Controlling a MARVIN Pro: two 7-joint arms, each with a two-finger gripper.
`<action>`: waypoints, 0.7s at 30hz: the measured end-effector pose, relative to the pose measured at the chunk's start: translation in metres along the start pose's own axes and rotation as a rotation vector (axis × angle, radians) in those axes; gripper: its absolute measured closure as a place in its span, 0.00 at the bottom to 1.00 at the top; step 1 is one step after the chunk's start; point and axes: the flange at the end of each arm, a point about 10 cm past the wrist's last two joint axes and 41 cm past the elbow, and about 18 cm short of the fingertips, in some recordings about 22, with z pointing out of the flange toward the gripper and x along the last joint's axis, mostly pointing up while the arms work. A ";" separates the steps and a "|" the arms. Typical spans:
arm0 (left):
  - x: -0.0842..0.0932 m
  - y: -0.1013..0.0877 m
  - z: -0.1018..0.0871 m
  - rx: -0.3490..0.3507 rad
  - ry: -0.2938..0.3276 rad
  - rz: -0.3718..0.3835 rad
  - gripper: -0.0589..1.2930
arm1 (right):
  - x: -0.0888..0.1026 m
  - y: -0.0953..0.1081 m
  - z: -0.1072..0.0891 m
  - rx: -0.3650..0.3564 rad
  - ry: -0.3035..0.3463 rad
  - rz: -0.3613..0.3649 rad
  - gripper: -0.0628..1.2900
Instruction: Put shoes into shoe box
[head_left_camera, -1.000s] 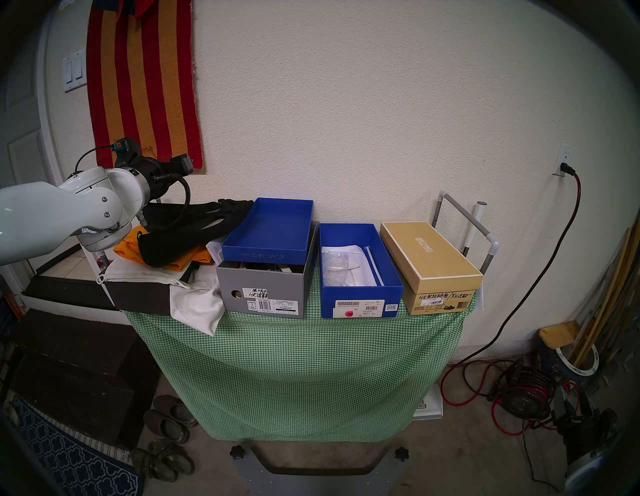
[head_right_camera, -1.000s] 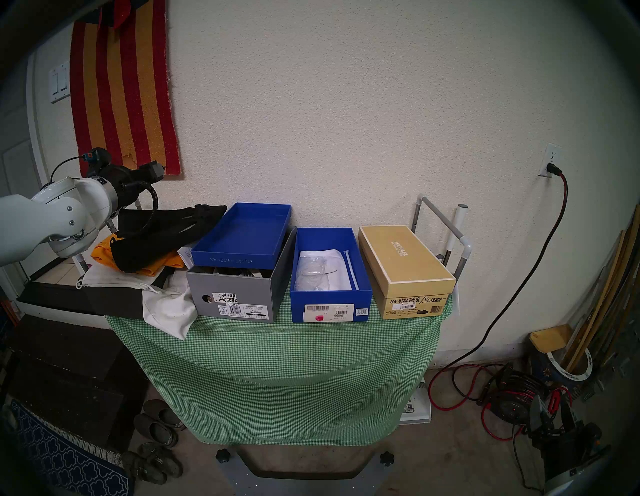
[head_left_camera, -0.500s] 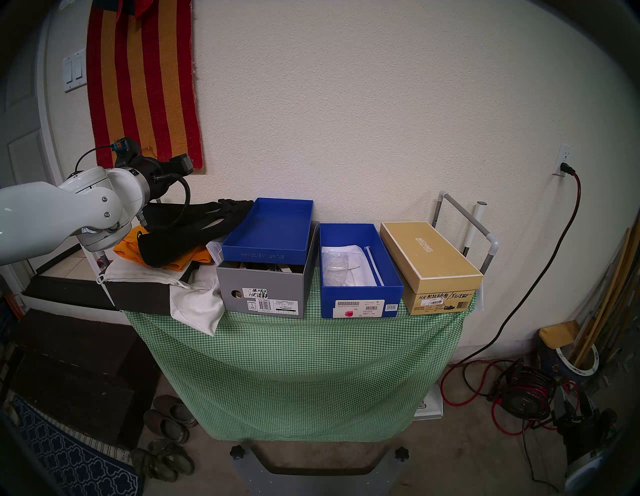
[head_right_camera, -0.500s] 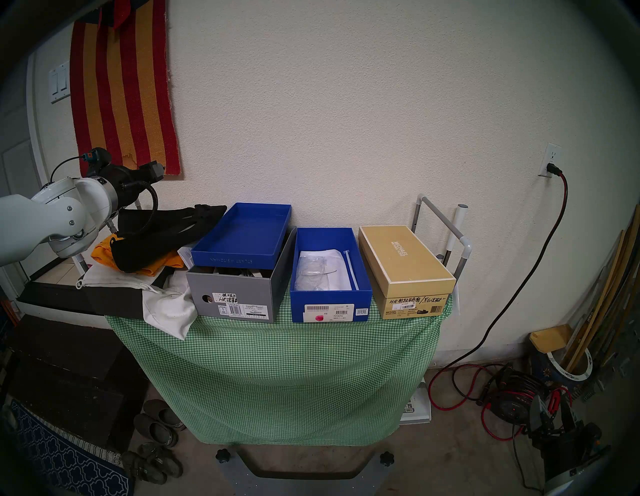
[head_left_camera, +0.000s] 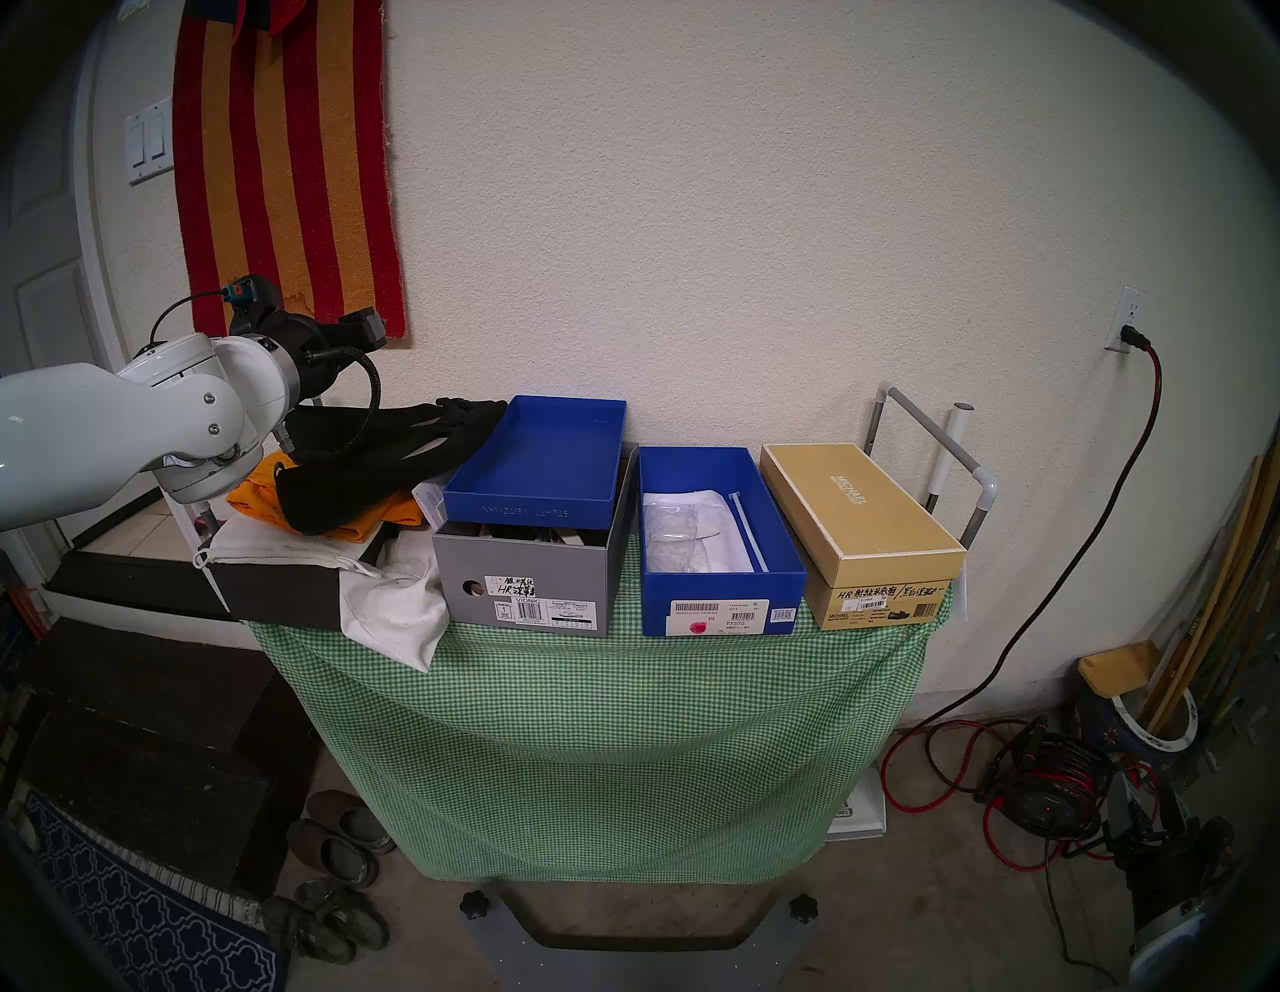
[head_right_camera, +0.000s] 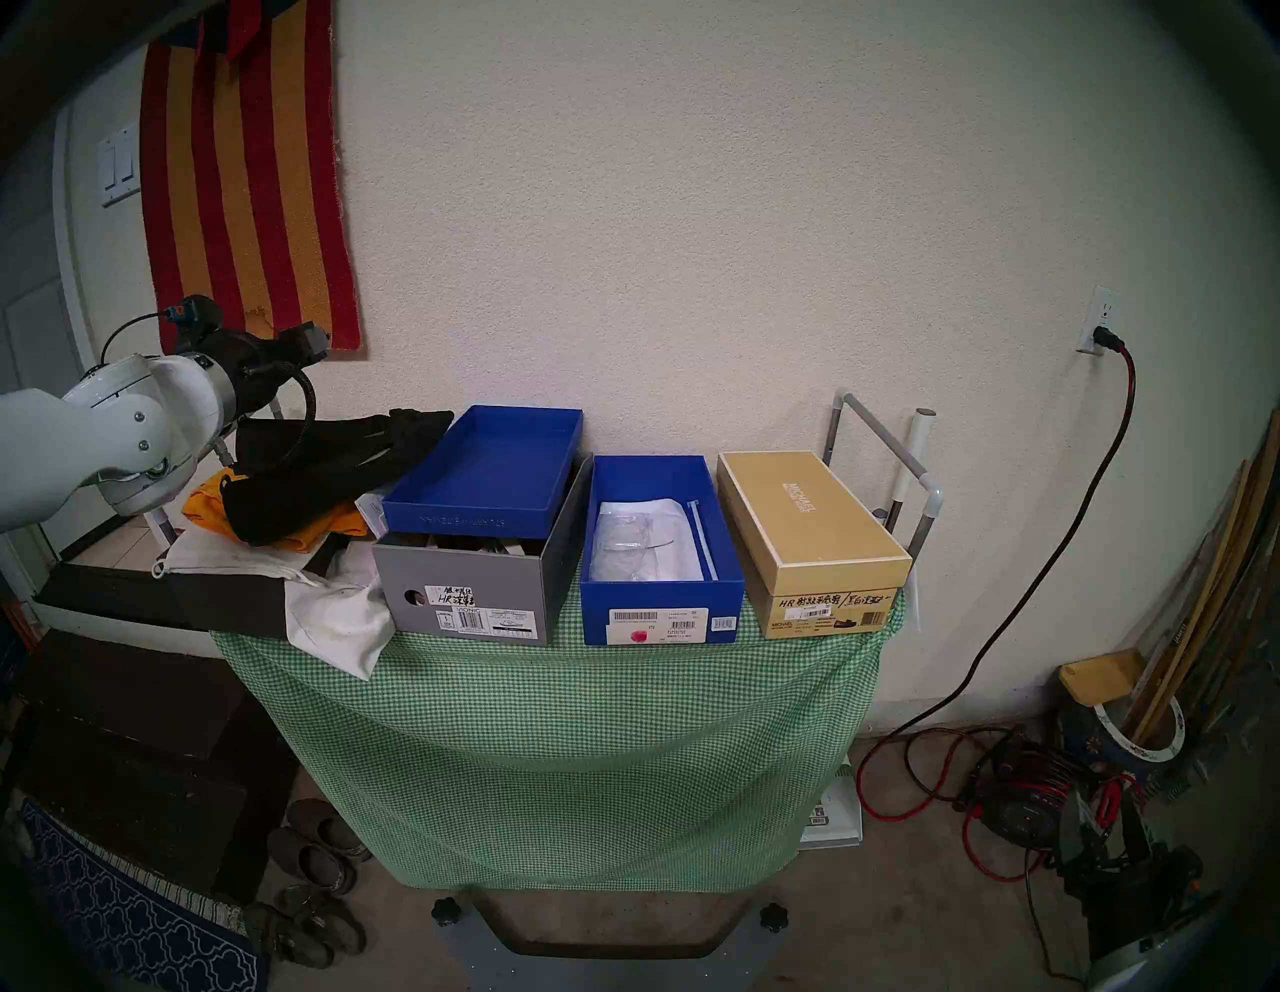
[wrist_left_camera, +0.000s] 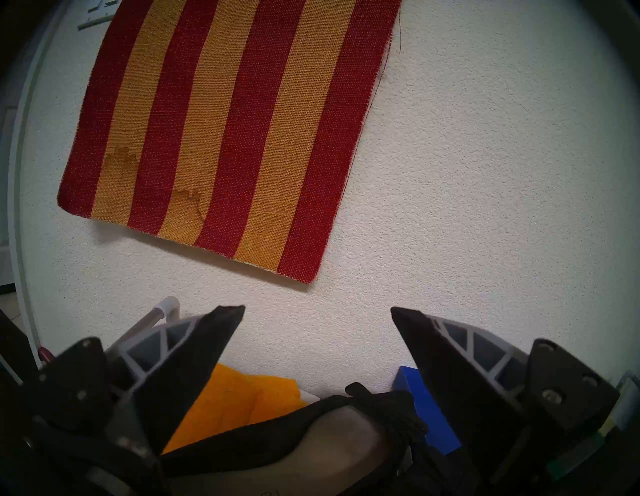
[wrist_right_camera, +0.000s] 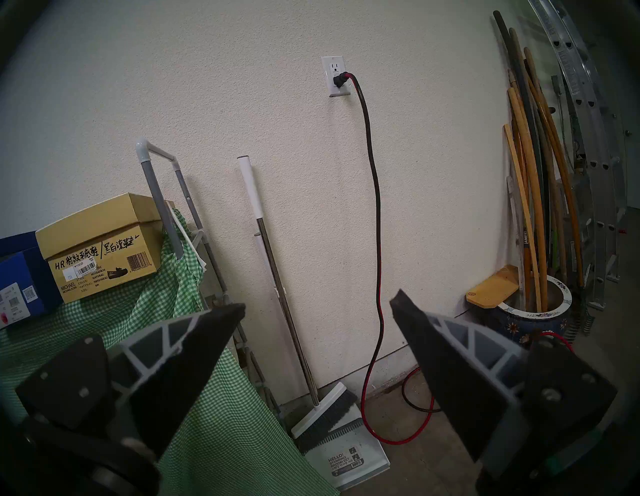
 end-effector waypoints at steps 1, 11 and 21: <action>0.000 0.000 0.000 0.000 -0.002 0.004 0.07 | 0.000 0.000 0.000 0.000 0.000 0.000 0.06; 0.010 -0.018 0.007 0.070 -0.071 0.117 0.07 | 0.000 0.000 0.000 0.000 0.000 0.000 0.06; 0.048 -0.027 0.015 0.093 -0.139 0.204 0.07 | 0.000 0.000 0.000 -0.001 0.000 0.000 0.06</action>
